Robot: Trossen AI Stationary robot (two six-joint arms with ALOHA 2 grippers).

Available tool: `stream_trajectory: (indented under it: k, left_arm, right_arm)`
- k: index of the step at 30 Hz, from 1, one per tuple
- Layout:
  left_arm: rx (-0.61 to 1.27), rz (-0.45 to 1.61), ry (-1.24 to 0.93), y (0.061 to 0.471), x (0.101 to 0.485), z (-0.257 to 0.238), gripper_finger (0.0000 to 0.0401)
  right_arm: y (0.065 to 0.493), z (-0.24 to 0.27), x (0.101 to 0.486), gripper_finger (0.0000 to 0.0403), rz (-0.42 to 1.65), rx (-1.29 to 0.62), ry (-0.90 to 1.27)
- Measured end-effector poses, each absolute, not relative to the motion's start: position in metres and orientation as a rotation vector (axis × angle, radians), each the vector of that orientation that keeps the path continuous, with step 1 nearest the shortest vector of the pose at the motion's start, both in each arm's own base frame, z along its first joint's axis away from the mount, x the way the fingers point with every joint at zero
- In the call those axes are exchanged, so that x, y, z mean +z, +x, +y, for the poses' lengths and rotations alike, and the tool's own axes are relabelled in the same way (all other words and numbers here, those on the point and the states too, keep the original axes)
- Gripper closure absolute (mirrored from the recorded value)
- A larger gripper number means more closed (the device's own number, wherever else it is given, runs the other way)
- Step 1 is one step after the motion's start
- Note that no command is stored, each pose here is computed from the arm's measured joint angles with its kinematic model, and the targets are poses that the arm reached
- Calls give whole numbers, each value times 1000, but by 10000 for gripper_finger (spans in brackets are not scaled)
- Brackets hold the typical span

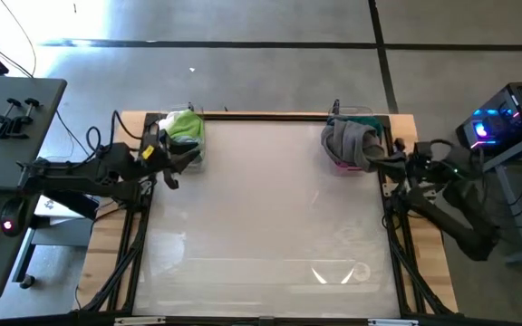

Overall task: Sort towels by color in basket
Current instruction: Return to Home Position

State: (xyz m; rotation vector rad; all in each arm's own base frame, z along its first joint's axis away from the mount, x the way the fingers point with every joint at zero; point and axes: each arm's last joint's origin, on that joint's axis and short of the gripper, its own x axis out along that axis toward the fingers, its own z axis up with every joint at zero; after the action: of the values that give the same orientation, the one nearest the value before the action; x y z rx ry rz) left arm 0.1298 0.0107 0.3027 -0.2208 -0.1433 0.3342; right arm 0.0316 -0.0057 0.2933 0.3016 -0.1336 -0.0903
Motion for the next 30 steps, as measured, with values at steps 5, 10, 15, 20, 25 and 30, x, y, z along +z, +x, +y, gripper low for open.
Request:
stream_trajectory:
  k: [5,10,15,20,25,30]
  left_arm:
    - [353,-109,-253,130,292,11,275]
    - [356,-97,-285,131,286,11,275]
    - [379,-98,-291,131,286,11,275]
    - [404,-99,-293,131,286,12,275]
    - [409,-99,-292,131,286,12,275]
    - [410,-93,-290,131,285,12,275]
  right_arm:
    - [49,-18,270,399,-161,-14,316]
    - [64,-22,250,401,-209,88,316]
    - [79,-20,223,402,-274,158,340]
    - [87,-12,207,402,-308,195,334]
    - [91,-1,199,402,-302,186,317]
    - [93,8,192,402,-241,161,269]
